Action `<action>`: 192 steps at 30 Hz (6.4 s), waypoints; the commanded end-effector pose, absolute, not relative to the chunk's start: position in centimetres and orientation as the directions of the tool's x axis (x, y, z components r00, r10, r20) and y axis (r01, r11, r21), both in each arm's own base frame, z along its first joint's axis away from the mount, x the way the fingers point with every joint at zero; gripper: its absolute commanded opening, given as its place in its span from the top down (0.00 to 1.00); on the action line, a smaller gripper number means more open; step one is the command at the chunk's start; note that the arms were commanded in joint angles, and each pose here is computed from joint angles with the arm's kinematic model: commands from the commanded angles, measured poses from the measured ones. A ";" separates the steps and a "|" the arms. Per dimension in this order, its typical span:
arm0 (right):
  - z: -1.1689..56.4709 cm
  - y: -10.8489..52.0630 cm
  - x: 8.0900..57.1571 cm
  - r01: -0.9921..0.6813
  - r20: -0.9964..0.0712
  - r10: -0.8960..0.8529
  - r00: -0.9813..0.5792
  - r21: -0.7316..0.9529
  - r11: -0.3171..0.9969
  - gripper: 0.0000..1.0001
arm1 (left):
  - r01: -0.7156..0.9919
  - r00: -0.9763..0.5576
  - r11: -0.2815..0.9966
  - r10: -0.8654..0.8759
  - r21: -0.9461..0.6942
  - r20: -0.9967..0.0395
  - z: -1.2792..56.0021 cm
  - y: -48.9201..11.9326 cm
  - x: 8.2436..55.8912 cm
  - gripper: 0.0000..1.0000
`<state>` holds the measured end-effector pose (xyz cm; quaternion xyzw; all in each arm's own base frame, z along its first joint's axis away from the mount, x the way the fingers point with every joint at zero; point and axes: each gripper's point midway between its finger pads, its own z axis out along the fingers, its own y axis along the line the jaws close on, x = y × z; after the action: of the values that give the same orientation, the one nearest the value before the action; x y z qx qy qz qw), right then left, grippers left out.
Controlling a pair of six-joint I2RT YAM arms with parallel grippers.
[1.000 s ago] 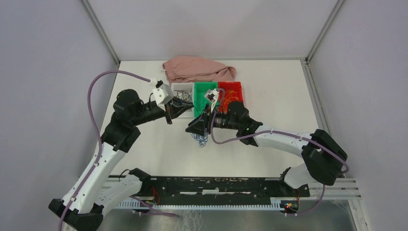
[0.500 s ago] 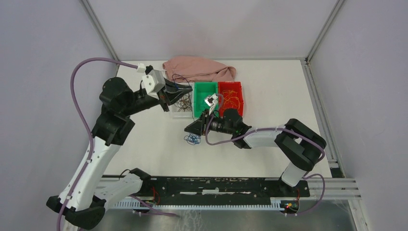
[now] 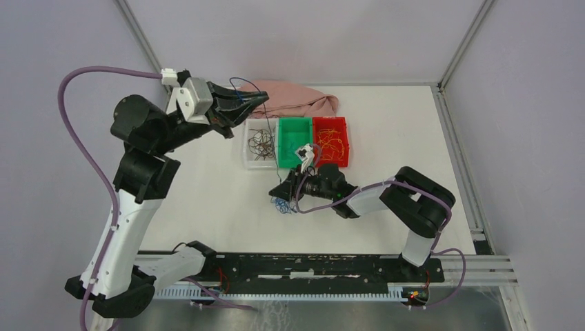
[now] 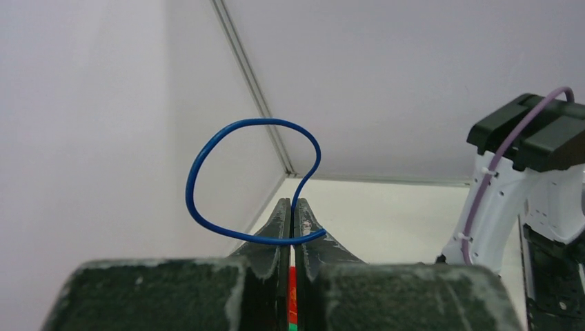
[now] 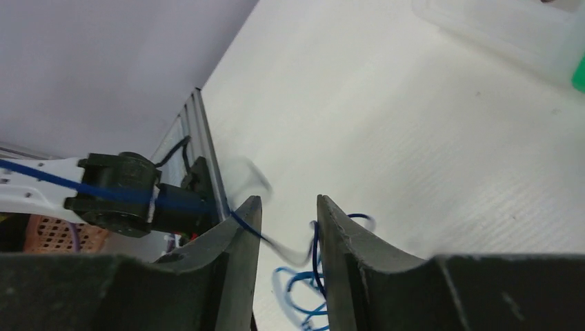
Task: Untangle the cables
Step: Untie the cable, then place the cable in the bin.
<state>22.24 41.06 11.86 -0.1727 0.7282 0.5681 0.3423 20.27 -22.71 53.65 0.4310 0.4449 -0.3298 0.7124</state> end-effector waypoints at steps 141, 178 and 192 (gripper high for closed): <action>20.6 19.9 27.5 -0.336 -0.895 0.263 -0.362 0.388 0.858 0.50 | 0.811 -0.117 0.443 0.762 0.382 -0.637 13.1 -27.2 43.1 0.81; 15.5 32.0 42.2 -0.449 -0.859 -0.010 -0.511 0.257 0.856 0.60 | 0.892 -0.282 0.452 0.525 -0.018 -0.803 26.3 -21.3 35.8 0.05; 10.7 36.1 45.2 -0.449 -0.793 -0.016 -0.609 0.327 0.832 0.69 | 0.865 -0.269 0.502 0.472 0.005 -0.839 28.5 -20.7 34.8 0.01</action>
<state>43.57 34.09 7.92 -0.1360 0.8780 0.2208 0.4023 35.18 -20.71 25.30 0.4554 0.7750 -0.2358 0.3693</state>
